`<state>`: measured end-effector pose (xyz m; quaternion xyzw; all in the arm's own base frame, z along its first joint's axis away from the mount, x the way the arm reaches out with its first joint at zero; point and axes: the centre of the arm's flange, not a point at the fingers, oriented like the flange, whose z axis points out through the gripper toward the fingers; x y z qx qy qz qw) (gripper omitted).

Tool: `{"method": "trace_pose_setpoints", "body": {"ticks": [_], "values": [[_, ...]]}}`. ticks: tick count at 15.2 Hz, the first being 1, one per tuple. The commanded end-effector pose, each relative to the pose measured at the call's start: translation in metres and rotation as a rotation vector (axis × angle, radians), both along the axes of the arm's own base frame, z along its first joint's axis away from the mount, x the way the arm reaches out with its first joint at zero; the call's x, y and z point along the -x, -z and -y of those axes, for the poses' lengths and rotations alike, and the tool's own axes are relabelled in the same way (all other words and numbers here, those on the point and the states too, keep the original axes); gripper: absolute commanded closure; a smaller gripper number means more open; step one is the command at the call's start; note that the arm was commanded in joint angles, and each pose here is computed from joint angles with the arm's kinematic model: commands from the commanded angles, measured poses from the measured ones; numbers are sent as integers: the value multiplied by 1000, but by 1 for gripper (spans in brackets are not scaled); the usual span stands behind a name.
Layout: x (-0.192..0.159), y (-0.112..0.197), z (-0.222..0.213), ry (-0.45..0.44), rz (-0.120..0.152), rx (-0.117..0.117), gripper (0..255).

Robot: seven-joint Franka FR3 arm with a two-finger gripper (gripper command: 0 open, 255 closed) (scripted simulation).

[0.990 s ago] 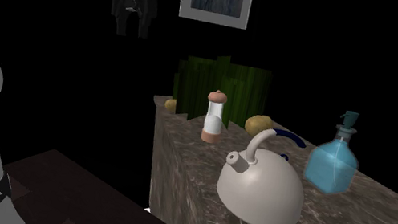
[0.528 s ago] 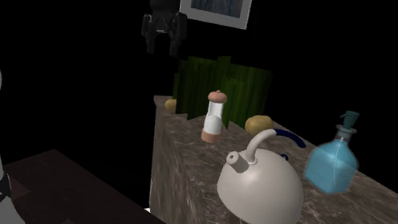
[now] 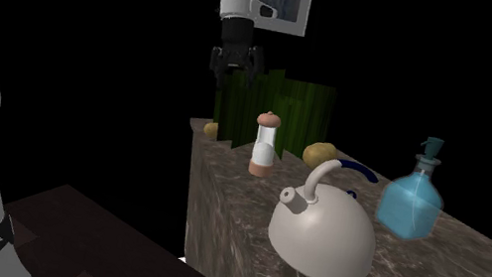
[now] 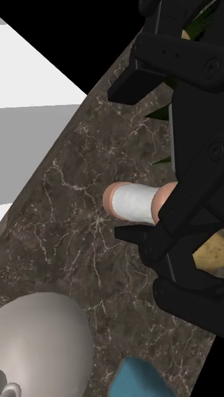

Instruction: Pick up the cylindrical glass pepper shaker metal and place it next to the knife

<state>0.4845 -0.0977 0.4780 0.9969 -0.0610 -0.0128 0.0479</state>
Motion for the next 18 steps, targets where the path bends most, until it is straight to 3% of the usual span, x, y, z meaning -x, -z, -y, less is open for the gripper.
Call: {"method": "trace_pose_setpoints", "body": {"ticks": [1,8,18], "values": [[-20,9,12,-5,2,12,0],[-95,44,45,-23,7,52,0],[-94,84,51,-23,7,52,0]]}}
